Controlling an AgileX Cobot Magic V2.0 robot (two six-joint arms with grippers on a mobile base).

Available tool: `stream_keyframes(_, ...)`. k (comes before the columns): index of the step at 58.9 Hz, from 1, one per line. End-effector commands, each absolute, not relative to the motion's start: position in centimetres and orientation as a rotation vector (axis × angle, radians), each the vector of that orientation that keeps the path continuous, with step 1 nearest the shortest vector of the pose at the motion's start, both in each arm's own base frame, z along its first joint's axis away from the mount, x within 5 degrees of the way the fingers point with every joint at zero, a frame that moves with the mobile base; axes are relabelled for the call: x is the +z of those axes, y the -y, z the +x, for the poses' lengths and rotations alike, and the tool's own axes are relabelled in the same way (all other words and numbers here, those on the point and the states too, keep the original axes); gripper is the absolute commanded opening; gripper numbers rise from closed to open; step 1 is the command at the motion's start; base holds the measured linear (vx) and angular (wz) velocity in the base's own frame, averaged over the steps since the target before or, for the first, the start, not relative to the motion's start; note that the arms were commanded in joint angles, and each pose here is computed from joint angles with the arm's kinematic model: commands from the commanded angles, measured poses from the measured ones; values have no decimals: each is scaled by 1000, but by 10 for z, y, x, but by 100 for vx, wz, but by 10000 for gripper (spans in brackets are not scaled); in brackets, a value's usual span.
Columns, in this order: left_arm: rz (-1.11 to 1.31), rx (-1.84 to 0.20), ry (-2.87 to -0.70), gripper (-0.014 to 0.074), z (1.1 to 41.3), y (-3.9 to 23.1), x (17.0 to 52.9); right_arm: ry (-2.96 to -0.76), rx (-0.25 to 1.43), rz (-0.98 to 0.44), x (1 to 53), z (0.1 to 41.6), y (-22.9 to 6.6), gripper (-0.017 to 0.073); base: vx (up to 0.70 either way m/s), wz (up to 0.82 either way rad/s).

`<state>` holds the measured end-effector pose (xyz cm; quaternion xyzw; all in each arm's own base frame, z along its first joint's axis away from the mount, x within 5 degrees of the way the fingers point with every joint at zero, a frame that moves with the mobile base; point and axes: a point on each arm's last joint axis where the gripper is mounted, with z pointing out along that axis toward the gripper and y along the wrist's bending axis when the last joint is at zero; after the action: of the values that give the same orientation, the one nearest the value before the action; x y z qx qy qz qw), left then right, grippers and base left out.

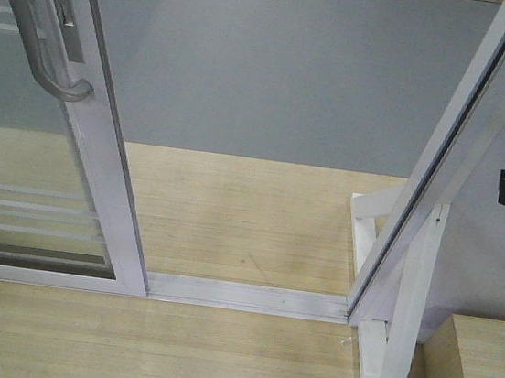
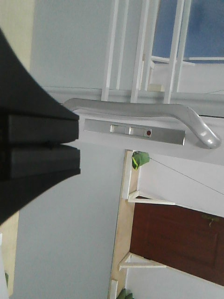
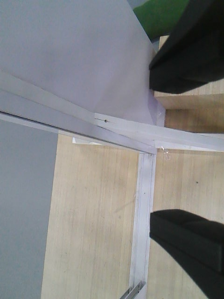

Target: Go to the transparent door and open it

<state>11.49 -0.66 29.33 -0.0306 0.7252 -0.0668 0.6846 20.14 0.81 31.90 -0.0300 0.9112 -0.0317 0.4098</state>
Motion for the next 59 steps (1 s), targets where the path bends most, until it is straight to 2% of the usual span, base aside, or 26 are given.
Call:
stream_keyframes(1, -81, -132, -1493, 3, 104, 3, 300, -2195, -84, -86, 334, 204, -8, 567, 0, 0)
stream_keyframes(16, -40, -112, -1453, 3, 74, 3, 257, -2195, -84, -86, 334, 204, -8, 567, 0, 0)
stream_keyframes(31, -68, -137, -1451, 3, 61, 2, 206, -2195, -84, -86, 334, 204, -8, 567, 0, 0)
stream_keyframes(59, -37, -151, -1473, 3, 56, 4, 202, -2206, -86, -86, 334, 204, -7, 567, 0, 0)
